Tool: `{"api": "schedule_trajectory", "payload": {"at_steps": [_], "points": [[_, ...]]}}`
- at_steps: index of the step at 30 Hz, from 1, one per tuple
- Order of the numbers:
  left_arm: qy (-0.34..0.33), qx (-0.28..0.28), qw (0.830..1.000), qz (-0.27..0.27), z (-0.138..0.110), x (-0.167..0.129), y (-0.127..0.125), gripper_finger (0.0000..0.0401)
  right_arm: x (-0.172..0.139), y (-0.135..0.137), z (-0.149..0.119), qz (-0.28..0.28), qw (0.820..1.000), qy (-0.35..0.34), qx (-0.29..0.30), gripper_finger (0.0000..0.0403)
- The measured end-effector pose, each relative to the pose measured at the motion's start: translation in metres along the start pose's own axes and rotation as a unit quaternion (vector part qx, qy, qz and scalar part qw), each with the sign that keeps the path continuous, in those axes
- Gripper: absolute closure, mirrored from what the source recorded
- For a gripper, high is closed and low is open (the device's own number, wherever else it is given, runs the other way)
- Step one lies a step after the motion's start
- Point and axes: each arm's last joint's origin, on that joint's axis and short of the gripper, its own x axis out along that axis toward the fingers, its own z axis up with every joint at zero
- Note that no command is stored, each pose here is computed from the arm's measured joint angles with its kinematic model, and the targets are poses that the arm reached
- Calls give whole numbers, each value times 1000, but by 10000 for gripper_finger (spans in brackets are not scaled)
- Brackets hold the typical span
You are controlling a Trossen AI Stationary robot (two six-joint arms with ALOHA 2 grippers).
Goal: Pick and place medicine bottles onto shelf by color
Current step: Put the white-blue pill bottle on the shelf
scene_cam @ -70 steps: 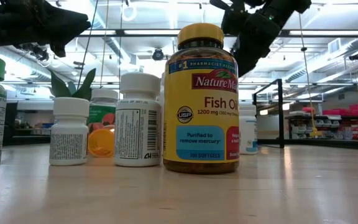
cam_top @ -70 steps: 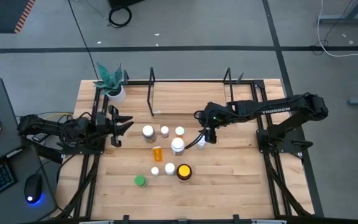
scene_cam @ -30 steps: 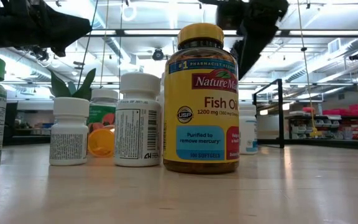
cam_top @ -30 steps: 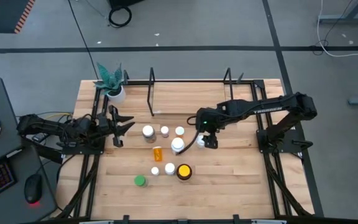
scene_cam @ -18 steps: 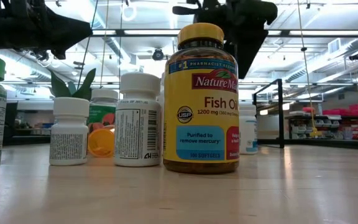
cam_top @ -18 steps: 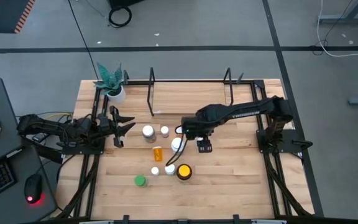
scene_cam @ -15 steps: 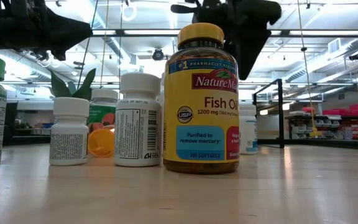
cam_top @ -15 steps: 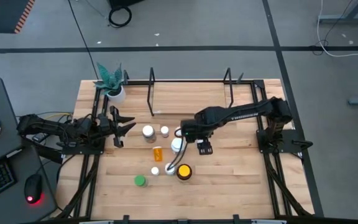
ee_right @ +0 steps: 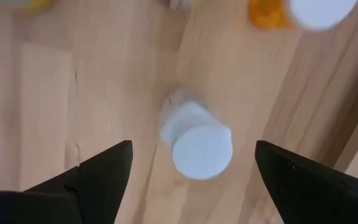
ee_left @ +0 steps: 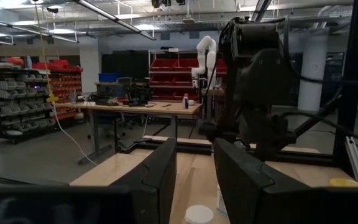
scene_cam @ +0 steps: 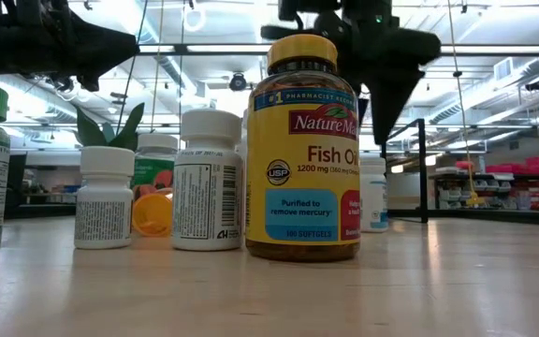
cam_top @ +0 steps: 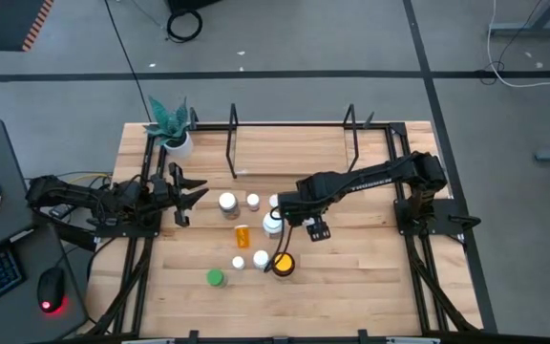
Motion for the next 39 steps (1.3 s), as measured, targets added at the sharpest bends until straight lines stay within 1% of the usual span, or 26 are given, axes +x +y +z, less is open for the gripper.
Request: {"api": "schedule_trajectory", "payload": {"at_steps": [3,9,19,24,29,34,39], "points": [[2,1,1000,0,0,0,0,281,3,0,1,-2,1000,-10,-18,67],[2,1,1000,0,0,0,0,283,17,2,-4,1,998,5,-68,79],[2,2,1000,0,0,0,0,278,34,2,-8,1,989,4,-150,83],[2,2,1000,0,0,0,0,283,40,-3,-10,-1,986,0,-167,83],[3,2,1000,0,-1,0,0,282,44,-8,-11,-2,987,-2,-162,89],[3,2,1000,0,-1,0,0,278,46,-8,-12,2,987,-2,-161,116],[3,2,1000,0,-1,0,0,282,49,-7,-14,3,987,1,-161,145]]}}
